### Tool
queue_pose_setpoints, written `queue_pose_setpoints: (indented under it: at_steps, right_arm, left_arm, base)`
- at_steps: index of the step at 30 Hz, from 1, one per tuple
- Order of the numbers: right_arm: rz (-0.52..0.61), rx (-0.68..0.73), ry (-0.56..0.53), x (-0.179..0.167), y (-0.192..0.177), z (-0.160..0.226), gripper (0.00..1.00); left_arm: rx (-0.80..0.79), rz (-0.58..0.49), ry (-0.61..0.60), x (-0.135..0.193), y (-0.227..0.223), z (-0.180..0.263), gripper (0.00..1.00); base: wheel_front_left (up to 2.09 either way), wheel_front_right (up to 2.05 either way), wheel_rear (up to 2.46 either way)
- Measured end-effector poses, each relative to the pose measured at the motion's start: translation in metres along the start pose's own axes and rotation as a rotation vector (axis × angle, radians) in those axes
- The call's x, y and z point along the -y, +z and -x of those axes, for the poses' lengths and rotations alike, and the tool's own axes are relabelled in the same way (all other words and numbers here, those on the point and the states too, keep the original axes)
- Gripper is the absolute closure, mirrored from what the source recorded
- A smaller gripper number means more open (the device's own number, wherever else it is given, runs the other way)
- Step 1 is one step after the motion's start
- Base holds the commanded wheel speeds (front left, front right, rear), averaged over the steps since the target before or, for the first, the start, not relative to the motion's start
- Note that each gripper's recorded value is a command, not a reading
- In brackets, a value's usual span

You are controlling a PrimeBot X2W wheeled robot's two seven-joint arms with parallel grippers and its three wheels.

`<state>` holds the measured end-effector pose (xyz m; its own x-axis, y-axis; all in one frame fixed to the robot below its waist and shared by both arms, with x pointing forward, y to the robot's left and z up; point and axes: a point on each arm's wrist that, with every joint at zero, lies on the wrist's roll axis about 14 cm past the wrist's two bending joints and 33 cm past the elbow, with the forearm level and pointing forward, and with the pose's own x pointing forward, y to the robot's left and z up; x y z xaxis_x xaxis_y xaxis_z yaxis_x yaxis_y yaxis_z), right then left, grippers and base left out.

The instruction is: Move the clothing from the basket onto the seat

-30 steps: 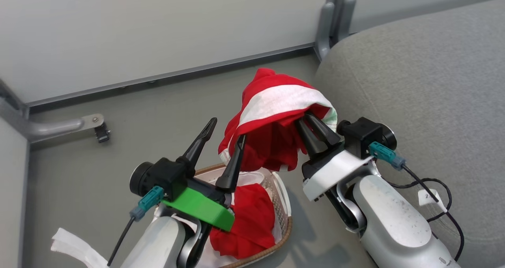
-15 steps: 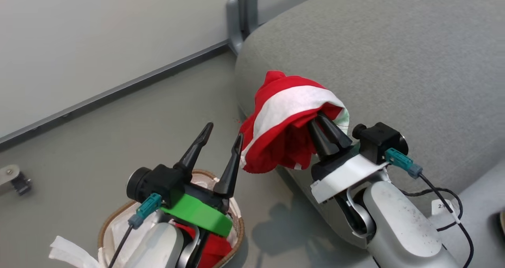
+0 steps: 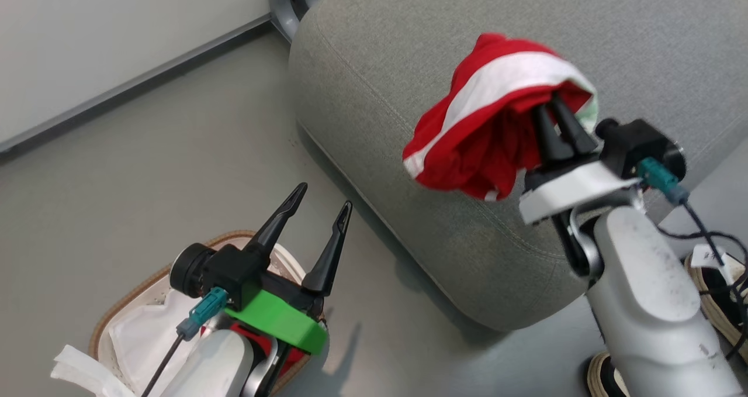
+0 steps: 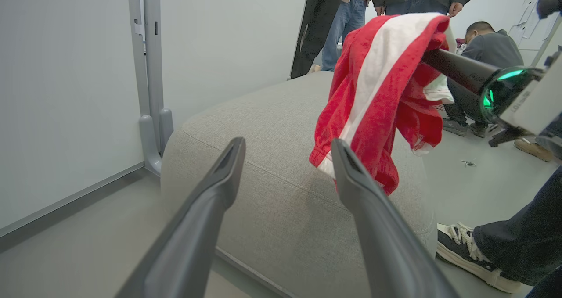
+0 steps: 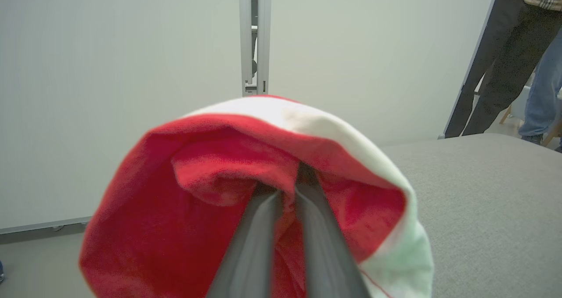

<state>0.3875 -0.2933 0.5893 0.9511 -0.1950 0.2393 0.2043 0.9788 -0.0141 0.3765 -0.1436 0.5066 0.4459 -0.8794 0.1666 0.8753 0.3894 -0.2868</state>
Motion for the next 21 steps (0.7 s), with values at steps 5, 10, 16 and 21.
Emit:
queue_pose_setpoints:
  at_steps: [5, 10, 16, 21]
  right_arm:
    - [0.137, -0.012, -0.084, 0.037, 0.000, -0.042, 1.00]
    - [0.237, -0.045, -0.168, 0.072, -0.007, -0.077, 1.00]
    - [0.296, -0.120, -0.240, 0.097, -0.034, -0.107, 1.00]
    - [0.321, -0.181, -0.280, 0.107, -0.063, -0.121, 1.00]
  left_arm:
    - [-0.035, 0.007, 0.019, -0.025, -0.017, 0.012, 0.00]
    - [-0.041, 0.006, 0.042, -0.052, -0.024, 0.022, 0.00]
    - [-0.070, 0.021, 0.077, -0.077, -0.039, 0.041, 0.00]
    - [-0.088, 0.030, 0.133, -0.102, -0.049, 0.059, 0.00]
  base:
    - [0.00, 0.00, 0.00]
    - [0.00, 0.00, 0.00]
    - [0.00, 0.00, 0.00]
    - [0.00, 0.00, 0.00]
